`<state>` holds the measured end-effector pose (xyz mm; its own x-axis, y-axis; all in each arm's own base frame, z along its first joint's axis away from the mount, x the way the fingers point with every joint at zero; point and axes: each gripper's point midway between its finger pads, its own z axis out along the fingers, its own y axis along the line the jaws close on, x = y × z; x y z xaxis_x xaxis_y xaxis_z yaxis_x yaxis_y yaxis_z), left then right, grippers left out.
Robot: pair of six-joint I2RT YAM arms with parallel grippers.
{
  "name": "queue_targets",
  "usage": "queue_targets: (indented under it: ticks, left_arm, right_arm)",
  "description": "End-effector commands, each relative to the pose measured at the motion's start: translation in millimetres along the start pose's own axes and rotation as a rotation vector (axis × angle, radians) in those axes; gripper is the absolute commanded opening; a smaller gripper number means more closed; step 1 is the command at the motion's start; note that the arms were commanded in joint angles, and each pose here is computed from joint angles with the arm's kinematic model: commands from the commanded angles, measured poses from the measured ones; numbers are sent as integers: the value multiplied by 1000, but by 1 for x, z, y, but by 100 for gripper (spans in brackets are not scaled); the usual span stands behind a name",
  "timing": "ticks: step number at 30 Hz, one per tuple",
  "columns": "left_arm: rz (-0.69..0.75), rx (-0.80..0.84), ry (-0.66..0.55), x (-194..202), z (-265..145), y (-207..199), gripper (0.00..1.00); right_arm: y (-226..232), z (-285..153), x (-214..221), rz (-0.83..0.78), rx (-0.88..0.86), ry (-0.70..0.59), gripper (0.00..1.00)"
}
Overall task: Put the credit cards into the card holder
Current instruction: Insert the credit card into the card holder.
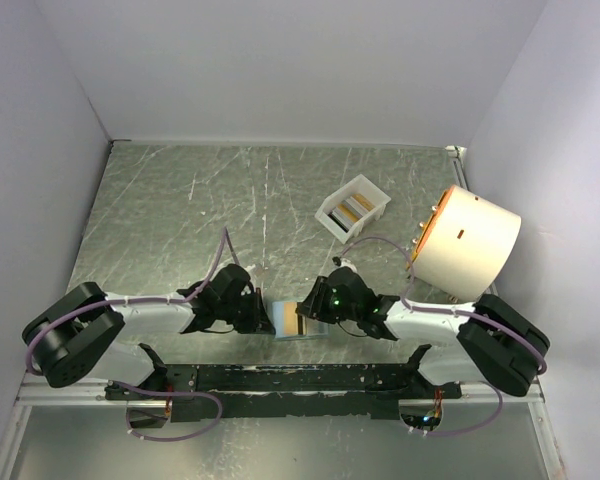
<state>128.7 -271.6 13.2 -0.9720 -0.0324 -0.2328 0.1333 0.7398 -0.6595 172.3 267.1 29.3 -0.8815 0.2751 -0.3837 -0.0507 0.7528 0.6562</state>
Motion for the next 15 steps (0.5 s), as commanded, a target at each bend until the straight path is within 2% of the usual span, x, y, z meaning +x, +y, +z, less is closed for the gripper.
queue_targets:
  ticks: [1, 10, 15]
  left_arm:
    - [-3, -88, 51, 18, 5, 23, 9]
    - [3, -96, 45, 17, 5, 23, 9]
    - [5, -95, 41, 15, 5, 21, 10]
  right_arm:
    - [-4, 4, 8, -34, 25, 33, 36]
    - [19, 15, 20, -88, -45, 86, 24]
    - [15, 14, 21, -95, -10, 90, 24]
